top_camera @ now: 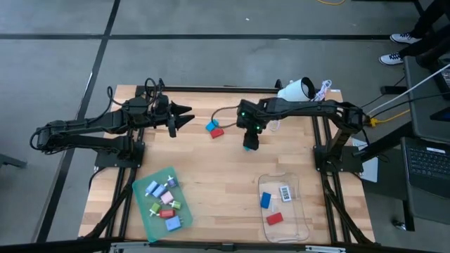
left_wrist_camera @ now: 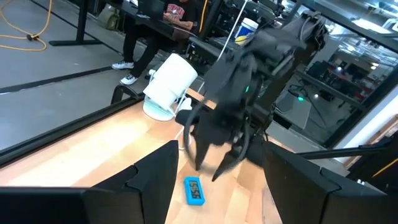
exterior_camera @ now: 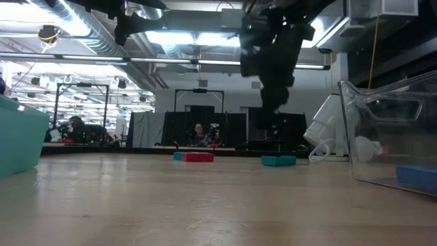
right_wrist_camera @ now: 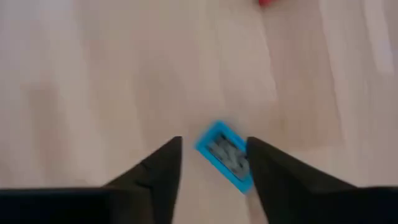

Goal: Pick & Place Office items
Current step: Put the bottom light blue digital clock into the transparent bin

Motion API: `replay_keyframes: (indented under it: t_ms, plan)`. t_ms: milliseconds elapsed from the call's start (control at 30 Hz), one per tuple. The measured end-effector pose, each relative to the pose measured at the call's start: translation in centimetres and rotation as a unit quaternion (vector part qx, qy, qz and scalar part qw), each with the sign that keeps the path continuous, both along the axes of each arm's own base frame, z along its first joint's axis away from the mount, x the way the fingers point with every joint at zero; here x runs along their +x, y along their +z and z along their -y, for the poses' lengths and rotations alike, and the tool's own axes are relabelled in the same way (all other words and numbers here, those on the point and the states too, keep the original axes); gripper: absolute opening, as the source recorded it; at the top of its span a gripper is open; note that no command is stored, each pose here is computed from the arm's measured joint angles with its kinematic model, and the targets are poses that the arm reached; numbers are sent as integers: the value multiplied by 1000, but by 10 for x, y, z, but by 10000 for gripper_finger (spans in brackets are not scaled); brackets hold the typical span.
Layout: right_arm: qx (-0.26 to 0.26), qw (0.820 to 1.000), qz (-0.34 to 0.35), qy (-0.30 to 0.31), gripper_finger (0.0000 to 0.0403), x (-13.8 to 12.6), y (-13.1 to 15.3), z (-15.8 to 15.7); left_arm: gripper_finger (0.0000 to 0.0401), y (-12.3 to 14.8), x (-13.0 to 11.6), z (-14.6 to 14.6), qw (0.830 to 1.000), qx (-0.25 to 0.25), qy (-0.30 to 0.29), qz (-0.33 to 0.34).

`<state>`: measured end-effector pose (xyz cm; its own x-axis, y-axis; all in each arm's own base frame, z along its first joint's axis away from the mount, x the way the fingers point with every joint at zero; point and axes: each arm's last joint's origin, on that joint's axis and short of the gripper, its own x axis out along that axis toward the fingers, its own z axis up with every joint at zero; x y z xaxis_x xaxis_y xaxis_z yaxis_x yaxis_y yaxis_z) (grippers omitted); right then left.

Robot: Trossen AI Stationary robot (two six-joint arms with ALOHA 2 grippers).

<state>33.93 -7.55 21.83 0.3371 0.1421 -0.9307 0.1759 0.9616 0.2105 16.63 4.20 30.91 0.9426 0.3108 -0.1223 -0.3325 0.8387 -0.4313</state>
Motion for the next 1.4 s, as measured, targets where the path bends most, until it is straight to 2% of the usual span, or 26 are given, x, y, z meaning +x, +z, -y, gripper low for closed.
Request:
replay_keyframes:
  t_ms: [133,267,400,600,700,767,833,900,933,1000,1100,1200,1300,1400]
  plan:
    - [-11,999,-18,31,245,4,-12,-1,226,0,0,0,1000,-2,1,0]
    - [-2,998,-36,51,281,6,-24,-2,226,-1,0,0,1000,-14,2,-2]
    - [-8,996,-47,79,289,8,-33,-2,226,-3,0,0,1000,-20,2,-7]
    - [-51,989,-54,126,289,9,-38,0,226,-2,0,0,1000,-22,3,-6]
    - [-65,988,-64,127,284,7,-38,1,226,-3,0,0,1000,-24,3,-6]
    - [-55,991,-77,93,281,6,-38,1,226,-3,0,0,1000,-27,3,-5]
    - [-32,996,-87,11,279,5,-38,3,226,-3,0,0,1000,-27,3,-5]
    - [1,990,-99,-97,279,5,-38,4,226,-3,0,0,1000,-27,3,-5]
    - [25,986,-102,-129,279,5,-38,4,226,-3,0,0,1000,-26,3,-6]
    - [50,985,-88,-141,279,8,-37,2,226,-3,0,0,1000,-20,2,-8]
    - [11,995,-58,-76,279,15,-37,-9,226,-3,0,0,1000,-12,2,-10]
    - [-58,995,-46,69,279,18,-37,-21,226,-3,0,0,1000,-7,0,-12]
    - [-140,967,-47,207,279,18,-37,-30,226,-3,0,0,1000,-8,-7,-12]
    - [-202,935,-54,287,278,19,-37,-31,226,-3,0,1,1000,-9,-12,-12]
